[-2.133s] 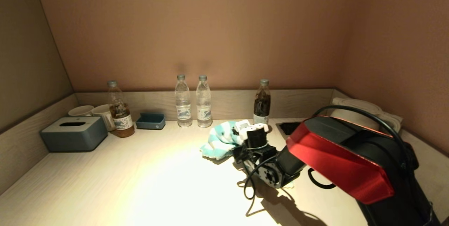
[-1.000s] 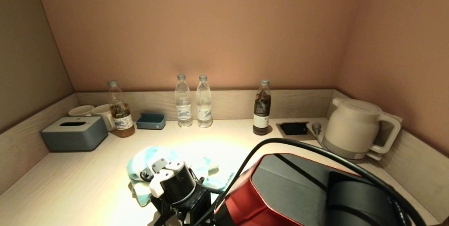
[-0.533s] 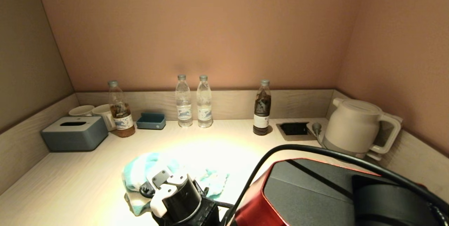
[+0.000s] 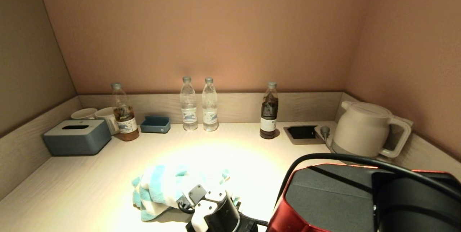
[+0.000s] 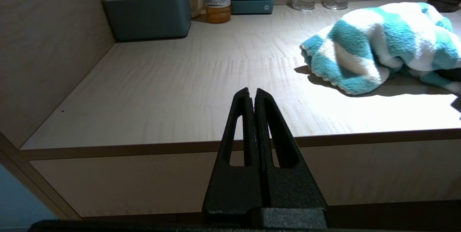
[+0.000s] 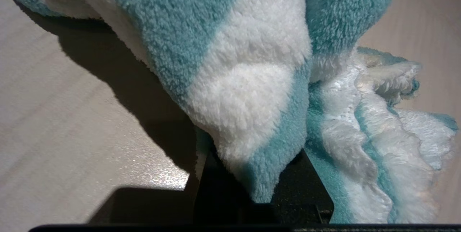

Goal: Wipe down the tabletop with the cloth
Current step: Sweep the stains on the table

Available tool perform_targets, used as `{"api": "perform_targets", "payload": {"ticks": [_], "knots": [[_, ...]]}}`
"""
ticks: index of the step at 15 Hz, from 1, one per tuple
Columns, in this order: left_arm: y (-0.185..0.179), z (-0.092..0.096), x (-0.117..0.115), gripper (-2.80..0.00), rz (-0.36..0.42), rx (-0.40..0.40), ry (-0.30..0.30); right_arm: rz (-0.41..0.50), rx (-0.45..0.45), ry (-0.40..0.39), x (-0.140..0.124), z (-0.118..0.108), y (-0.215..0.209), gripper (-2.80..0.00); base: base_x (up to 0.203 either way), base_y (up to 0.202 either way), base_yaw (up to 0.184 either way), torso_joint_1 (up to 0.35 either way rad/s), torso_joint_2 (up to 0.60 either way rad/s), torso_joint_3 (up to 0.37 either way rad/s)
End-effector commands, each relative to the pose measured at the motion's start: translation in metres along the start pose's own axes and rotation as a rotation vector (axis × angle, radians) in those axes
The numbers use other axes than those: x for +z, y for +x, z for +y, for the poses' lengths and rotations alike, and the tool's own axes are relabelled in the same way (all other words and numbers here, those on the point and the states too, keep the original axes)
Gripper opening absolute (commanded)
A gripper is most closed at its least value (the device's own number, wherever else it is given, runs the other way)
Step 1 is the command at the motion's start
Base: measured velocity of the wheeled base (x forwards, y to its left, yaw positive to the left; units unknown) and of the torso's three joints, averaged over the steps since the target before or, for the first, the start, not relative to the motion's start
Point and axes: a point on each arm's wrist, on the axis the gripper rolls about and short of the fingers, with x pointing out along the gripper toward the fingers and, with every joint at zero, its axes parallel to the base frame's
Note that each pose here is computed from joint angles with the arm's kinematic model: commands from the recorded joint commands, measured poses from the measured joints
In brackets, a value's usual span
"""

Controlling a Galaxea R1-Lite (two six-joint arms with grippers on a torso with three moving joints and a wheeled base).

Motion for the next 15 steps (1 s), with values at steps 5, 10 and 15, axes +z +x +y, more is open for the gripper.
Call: {"api": "perform_targets", "payload": {"ticks": [5, 10, 15], "knots": [[0.0, 0.0, 0.0, -2.8, 0.0, 0.0, 0.0, -0.021, -0.162, 0.093, -0.015, -0.065, 0.003, -2.8, 0.0, 0.0, 0.0, 0.0, 0.0, 0.0], [0.0, 0.0, 0.0, -2.8, 0.0, 0.0, 0.0, -0.019, -0.263, 0.144, -0.018, -0.106, 0.003, -2.8, 0.0, 0.0, 0.0, 0.0, 0.0, 0.0], [0.0, 0.0, 0.0, -2.8, 0.0, 0.0, 0.0, -0.006, -0.377, 0.192, -0.023, -0.151, -0.006, -2.8, 0.0, 0.0, 0.0, 0.0, 0.0, 0.0]]}}
